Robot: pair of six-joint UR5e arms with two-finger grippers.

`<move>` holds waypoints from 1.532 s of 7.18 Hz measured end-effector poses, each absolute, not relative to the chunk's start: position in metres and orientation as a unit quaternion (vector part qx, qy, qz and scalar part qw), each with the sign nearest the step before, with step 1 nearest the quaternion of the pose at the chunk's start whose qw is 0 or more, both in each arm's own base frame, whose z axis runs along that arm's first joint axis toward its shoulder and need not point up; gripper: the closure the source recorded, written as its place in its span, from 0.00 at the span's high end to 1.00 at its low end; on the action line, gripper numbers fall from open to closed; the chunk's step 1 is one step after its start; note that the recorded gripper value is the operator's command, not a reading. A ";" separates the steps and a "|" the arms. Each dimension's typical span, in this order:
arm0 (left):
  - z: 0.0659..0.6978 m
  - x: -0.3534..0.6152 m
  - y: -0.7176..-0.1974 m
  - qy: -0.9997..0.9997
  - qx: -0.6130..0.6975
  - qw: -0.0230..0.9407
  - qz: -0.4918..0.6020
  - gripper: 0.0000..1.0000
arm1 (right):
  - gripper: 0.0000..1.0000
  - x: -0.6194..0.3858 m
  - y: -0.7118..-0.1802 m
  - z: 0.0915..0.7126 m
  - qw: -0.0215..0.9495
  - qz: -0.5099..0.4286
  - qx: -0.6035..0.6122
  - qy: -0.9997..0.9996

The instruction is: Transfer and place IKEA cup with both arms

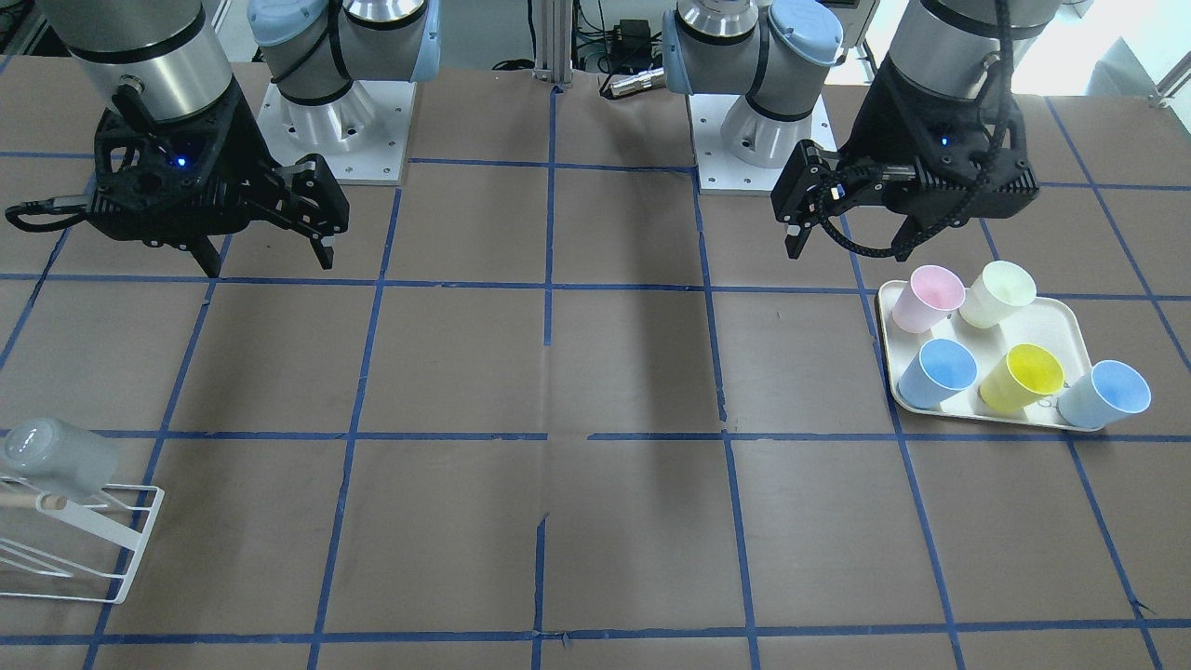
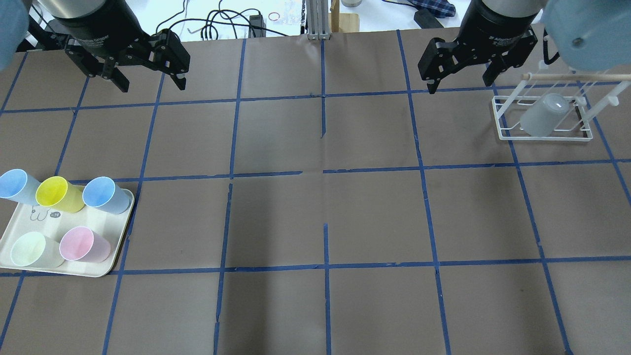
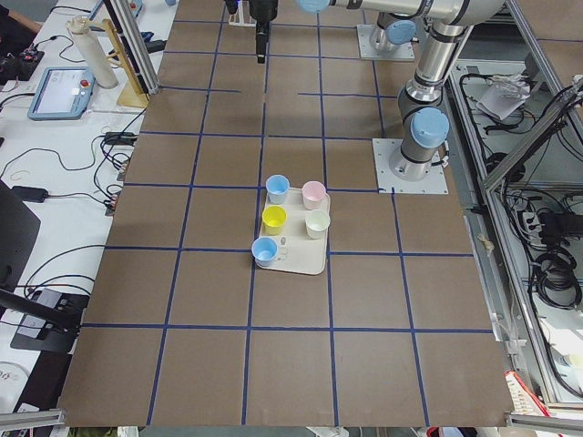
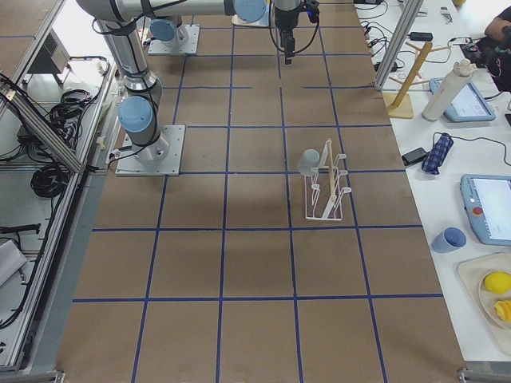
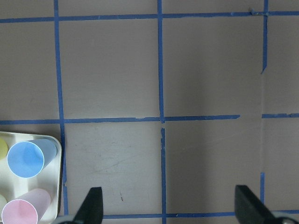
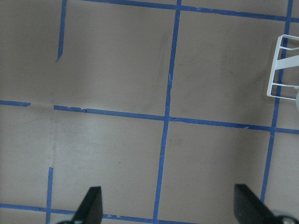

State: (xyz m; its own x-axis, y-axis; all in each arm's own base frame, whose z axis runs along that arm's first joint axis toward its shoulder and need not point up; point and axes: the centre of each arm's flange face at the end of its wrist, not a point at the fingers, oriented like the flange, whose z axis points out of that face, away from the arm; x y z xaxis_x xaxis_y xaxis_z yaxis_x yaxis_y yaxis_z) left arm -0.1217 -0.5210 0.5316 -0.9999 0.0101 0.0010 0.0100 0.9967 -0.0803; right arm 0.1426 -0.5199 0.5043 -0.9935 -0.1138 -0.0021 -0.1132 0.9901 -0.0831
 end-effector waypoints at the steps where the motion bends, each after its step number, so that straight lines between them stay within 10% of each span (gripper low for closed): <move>1: 0.531 -0.122 -0.520 -0.999 -0.005 0.001 0.040 1.00 | 1.00 0.142 -0.520 0.505 0.003 -0.042 -0.057 0.997; 11: 0.534 -0.121 -0.524 -0.999 -0.004 0.003 0.043 1.00 | 1.00 0.142 -0.515 0.506 0.002 -0.042 -0.051 0.998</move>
State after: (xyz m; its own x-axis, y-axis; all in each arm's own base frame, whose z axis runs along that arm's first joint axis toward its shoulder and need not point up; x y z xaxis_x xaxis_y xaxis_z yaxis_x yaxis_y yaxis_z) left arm -0.1208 -0.5236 0.5340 -1.0000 0.0080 0.0054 0.0075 0.9962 -0.0867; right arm 0.1422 -0.5154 0.5065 -0.9948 -0.1020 0.0007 -0.1017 0.9912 -0.0842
